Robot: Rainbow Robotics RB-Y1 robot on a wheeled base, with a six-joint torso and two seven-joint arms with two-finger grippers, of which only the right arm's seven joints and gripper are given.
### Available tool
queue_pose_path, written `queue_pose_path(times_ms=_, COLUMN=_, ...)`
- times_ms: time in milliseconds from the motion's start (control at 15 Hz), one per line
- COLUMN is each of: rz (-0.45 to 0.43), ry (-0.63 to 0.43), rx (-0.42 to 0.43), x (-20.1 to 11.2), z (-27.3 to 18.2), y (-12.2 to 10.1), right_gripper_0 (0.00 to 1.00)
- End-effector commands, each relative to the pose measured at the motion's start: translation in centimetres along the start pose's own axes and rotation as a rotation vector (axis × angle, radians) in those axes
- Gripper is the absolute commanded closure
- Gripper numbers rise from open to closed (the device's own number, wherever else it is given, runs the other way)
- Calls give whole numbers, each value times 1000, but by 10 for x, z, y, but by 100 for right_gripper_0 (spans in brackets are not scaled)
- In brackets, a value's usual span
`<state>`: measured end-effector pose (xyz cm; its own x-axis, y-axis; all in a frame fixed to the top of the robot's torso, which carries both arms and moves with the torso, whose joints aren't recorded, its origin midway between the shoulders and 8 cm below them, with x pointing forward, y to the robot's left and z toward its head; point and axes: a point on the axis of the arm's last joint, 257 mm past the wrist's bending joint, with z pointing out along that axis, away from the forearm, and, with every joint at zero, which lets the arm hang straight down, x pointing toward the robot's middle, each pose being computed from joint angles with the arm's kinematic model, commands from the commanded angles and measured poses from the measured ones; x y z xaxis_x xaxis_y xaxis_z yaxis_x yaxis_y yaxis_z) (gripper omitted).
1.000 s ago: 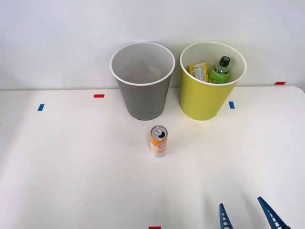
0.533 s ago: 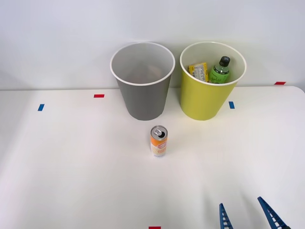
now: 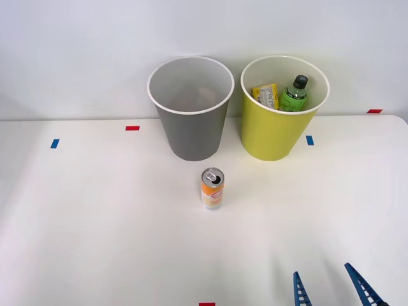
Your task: Put cans in the gray bin, plastic bottles in the light green bin
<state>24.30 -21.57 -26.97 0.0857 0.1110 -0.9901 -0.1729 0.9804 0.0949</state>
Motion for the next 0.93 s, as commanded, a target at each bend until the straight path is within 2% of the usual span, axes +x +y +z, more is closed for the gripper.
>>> queue_pose_path(times_ms=67, rz=0, ry=0, rx=0, x=0, z=0, y=0, right_gripper_0=0)
queue_pose_path(times_ms=867, rz=0, ry=0, rx=0, x=0, z=0, y=0, right_gripper_0=0)
queue_pose_path(times_ms=933, rz=0, ry=31, rx=13, x=14, z=-5, y=-4, right_gripper_0=0)
